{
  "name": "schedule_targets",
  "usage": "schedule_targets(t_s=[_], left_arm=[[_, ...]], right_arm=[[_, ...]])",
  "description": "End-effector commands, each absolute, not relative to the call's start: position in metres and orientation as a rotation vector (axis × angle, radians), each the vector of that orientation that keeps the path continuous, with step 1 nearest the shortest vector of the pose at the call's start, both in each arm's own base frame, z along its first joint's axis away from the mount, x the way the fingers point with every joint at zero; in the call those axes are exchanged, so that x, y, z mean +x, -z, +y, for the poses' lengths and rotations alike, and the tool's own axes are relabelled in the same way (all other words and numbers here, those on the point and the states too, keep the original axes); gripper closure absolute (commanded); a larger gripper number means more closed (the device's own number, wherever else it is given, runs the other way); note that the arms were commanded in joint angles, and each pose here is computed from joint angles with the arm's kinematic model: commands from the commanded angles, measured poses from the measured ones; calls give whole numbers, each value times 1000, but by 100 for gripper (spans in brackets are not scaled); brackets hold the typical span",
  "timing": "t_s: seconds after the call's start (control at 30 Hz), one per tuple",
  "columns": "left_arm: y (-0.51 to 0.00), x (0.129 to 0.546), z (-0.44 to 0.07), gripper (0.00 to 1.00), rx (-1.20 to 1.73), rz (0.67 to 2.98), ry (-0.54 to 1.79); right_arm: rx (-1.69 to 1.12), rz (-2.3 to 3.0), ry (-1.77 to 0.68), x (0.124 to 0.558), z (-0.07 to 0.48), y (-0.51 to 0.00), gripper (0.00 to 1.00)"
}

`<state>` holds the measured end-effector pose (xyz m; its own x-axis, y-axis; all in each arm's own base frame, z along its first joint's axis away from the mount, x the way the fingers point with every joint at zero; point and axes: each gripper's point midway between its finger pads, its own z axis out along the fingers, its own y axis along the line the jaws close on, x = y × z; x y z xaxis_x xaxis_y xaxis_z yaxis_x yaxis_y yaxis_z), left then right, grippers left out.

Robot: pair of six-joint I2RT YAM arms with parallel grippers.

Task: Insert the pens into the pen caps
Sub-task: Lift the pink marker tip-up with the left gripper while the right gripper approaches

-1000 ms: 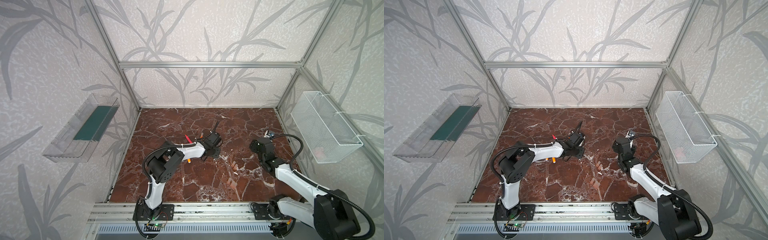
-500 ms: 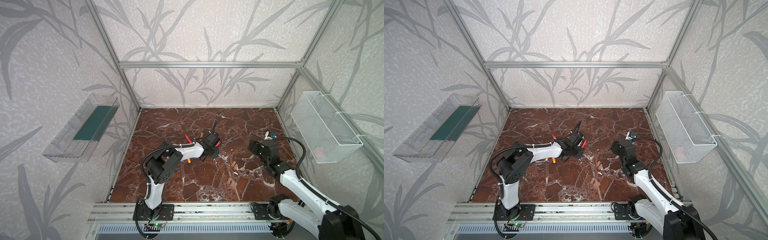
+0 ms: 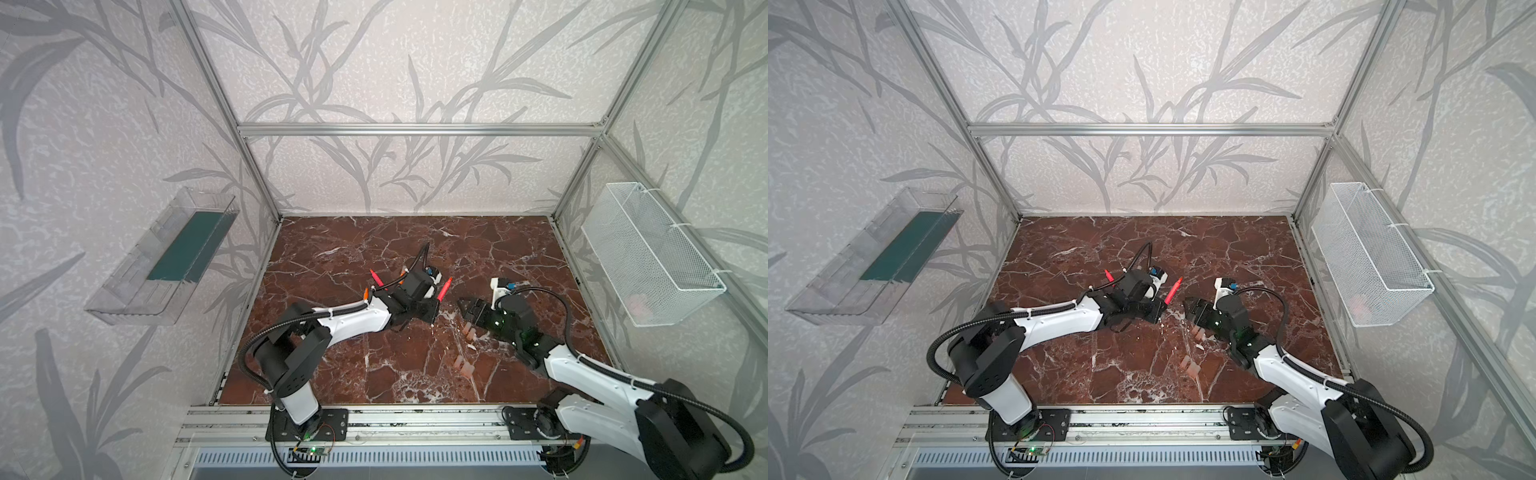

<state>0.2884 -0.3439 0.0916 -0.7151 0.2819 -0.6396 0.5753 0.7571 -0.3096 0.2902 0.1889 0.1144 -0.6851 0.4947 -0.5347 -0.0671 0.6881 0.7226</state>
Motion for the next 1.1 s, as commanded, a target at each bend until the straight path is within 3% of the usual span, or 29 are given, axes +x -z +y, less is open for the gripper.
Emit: schedule_targets(t_s=[0.0,0.37,0.53,0.8,1.07], left_arm=[[-107,277,-352,100,679,2303,745],[-117,257,-353,100,731,2237,770],[-108,261,-356,100,731,2256,751],[-112,263,-359,99,735,2249,754],[-110,270,-364,61,721,2248,743]], right_arm=[[363,2033,-1103,309,207,-142,16],[431,2037,-1213,330,230,-125,40],[430,2032,-1225,327,230,-126,63],[423,2035,-1195,326,227,-129,88],[392,2067,-1210,316,239,-129,100]])
